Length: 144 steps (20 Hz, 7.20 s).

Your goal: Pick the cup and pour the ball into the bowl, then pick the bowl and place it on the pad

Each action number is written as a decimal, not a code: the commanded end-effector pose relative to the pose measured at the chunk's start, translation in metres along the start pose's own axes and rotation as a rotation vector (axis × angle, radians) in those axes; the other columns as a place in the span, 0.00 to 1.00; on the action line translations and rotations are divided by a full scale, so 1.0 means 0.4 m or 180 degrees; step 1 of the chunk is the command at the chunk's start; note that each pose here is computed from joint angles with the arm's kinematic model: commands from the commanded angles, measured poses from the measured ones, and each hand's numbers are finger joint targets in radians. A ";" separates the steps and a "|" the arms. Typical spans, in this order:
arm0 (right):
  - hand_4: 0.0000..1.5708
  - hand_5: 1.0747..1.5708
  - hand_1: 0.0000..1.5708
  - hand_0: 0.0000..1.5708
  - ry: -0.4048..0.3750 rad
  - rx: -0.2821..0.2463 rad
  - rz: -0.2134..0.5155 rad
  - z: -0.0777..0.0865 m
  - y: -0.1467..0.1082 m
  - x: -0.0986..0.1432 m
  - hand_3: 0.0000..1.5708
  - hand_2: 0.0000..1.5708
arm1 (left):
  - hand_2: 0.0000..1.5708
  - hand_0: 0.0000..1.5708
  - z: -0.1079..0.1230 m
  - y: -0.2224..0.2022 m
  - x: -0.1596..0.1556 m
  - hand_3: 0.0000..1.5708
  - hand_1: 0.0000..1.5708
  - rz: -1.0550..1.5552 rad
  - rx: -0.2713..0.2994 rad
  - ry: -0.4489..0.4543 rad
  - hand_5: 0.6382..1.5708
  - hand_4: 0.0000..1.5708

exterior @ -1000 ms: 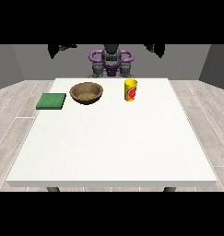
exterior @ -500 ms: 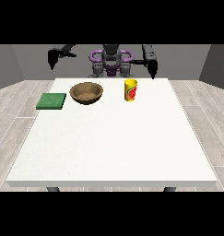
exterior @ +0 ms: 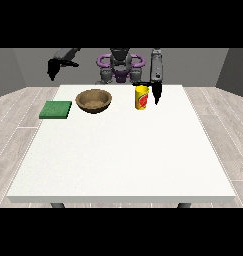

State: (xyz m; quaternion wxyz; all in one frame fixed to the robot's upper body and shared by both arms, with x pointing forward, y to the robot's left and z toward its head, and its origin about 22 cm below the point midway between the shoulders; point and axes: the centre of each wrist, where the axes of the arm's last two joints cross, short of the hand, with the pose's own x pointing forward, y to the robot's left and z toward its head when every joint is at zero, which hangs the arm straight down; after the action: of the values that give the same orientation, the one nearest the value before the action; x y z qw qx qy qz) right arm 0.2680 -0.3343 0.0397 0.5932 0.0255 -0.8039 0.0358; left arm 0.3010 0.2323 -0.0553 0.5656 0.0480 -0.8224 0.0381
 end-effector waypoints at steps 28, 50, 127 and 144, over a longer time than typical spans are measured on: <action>0.00 1.00 0.00 0.00 0.0515 -0.0136 0.0009 0.075 -0.114 -0.081 0.00 0.00 | 1.00 0.85 0.064 -0.020 -0.119 1.00 0.85 -0.1564 -0.0265 0.0143 0.71 0.98; 0.00 1.00 0.00 0.00 0.0745 -0.0118 -0.0085 0.066 -0.115 -0.133 0.00 0.00 | 1.00 0.96 -0.356 -0.096 0.148 1.00 0.96 -0.3900 -0.0500 0.0061 0.65 0.96; 0.04 0.98 0.00 0.00 0.0907 -0.0740 -0.0407 -0.029 0.161 -0.347 0.00 0.00 | 0.00 0.00 -0.173 0.044 0.164 0.00 0.00 -0.0573 -0.0630 0.0204 0.99 0.00; 0.55 0.99 1.00 1.00 0.2154 -0.1516 0.1529 0.094 0.053 -0.356 0.67 1.00 | 0.00 0.00 -0.130 0.014 0.145 0.00 0.00 -0.0457 -0.0790 0.0349 0.84 0.61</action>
State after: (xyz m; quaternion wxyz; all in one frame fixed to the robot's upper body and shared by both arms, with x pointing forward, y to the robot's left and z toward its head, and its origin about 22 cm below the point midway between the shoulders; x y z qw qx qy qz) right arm 0.2849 -0.3133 -0.0972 0.7260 -0.2693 -0.6325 -0.0186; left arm 0.3368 0.2243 0.0396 0.5856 0.0275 -0.8025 -0.1114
